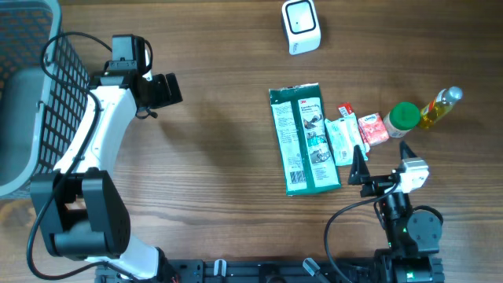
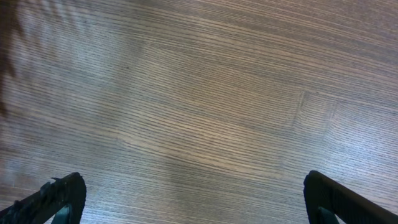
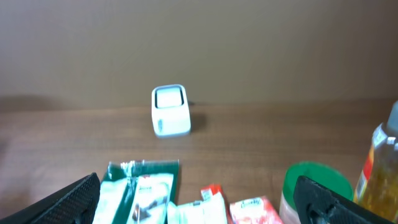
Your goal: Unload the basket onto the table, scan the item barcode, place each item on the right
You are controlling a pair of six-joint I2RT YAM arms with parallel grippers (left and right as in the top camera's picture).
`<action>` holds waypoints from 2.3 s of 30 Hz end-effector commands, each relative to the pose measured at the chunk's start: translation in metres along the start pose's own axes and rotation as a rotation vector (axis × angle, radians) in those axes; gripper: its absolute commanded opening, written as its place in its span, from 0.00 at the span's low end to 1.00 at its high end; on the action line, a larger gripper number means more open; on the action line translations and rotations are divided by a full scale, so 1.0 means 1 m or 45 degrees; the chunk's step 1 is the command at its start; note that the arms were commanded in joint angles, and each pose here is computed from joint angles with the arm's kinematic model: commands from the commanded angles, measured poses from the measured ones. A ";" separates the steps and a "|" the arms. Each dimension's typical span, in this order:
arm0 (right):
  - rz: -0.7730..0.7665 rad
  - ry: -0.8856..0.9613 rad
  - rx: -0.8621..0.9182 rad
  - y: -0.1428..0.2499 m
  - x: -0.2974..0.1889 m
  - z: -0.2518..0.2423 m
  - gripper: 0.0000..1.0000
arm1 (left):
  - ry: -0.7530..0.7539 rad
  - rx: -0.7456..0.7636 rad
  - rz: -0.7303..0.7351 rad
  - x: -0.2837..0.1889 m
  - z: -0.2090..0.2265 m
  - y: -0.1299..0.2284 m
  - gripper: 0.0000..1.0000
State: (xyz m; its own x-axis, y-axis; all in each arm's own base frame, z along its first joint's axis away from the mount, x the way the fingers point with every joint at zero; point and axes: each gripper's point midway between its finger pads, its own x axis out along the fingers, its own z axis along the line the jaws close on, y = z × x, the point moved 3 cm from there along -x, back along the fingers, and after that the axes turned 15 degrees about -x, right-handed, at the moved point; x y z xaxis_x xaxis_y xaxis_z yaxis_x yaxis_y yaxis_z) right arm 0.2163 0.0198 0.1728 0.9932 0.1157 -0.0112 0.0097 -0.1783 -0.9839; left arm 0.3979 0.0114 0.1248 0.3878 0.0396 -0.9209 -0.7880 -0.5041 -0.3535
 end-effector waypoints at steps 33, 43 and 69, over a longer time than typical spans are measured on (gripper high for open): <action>-0.016 0.008 -0.038 -0.002 0.000 -0.001 1.00 | 0.554 0.059 -0.870 -0.297 -0.005 0.014 1.00; -0.016 0.008 -0.038 -0.002 0.000 -0.001 1.00 | 0.797 0.006 -1.329 -0.404 0.066 0.102 1.00; -0.016 0.008 -0.038 -0.002 0.000 -0.001 1.00 | 1.100 -0.010 -1.894 -0.259 0.065 0.113 1.00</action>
State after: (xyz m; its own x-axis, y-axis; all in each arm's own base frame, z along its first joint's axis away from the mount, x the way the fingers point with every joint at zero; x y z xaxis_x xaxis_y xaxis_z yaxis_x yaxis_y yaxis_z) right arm 0.2163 0.0197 0.1736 0.9933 0.1153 -0.0074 0.0153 -0.1945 -0.9808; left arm 0.1665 0.0008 0.3374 0.8269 0.0067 0.5623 0.4940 -0.4865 -0.7207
